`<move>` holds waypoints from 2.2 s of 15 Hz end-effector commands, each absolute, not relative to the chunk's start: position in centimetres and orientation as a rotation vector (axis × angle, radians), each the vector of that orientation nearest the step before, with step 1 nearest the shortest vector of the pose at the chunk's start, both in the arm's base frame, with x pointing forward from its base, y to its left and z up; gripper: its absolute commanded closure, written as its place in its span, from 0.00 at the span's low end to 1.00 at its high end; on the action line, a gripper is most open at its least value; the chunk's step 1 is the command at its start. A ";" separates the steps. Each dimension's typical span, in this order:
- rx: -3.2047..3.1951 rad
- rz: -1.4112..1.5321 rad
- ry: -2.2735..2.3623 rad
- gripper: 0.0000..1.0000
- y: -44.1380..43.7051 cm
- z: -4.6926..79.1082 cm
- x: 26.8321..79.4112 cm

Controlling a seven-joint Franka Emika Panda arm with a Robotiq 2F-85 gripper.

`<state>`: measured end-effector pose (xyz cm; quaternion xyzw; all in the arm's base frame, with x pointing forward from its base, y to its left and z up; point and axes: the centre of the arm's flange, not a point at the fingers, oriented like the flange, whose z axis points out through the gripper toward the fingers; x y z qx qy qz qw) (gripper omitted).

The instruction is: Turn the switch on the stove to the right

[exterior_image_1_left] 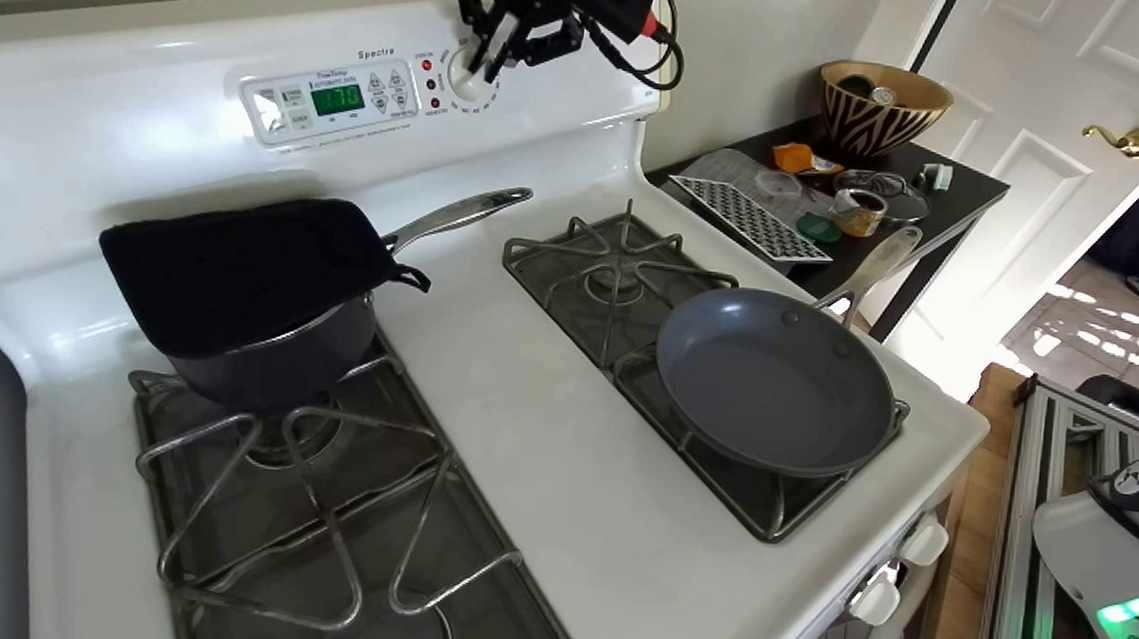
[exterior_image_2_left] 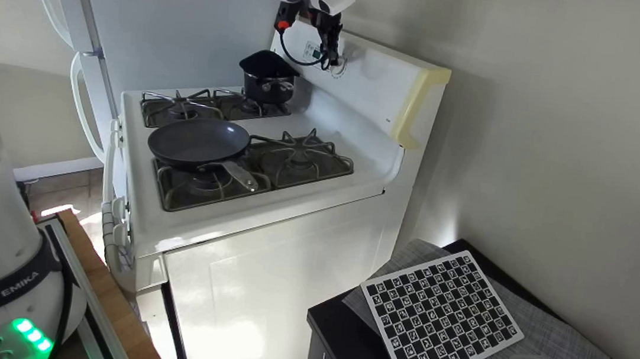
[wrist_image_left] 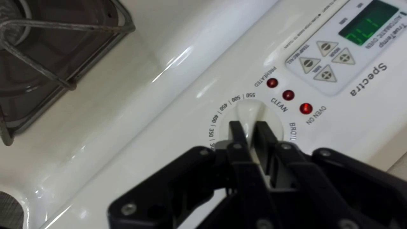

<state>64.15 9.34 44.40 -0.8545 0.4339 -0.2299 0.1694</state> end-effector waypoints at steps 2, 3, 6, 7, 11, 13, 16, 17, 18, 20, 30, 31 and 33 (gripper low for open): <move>-2.343 -0.610 1.311 0.98 8.8 42.0 64.0; -2.335 -0.606 1.317 0.98 8.7 42.0 64.0; -2.310 -0.590 1.334 0.98 8.5 42.0 64.0; -2.302 -0.588 1.338 0.98 8.5 42.0 64.0; -2.287 -0.586 1.349 0.98 8.3 42.0 64.0; -2.284 -0.584 1.348 0.98 8.3 42.0 64.0; -2.305 -0.605 1.335 0.67 8.3 42.2 63.9; -2.317 -0.603 1.342 0.60 8.4 42.3 63.9; -2.329 -0.603 1.336 0.51 8.4 42.1 63.7; -2.360 -0.592 1.329 0.37 8.5 42.0 63.4; -2.738 -0.831 1.045 0.00 9.3 44.3 61.9; -2.776 -0.861 1.004 0.00 9.6 44.7 61.8; -2.835 -0.939 0.917 0.00 10.2 45.6 61.6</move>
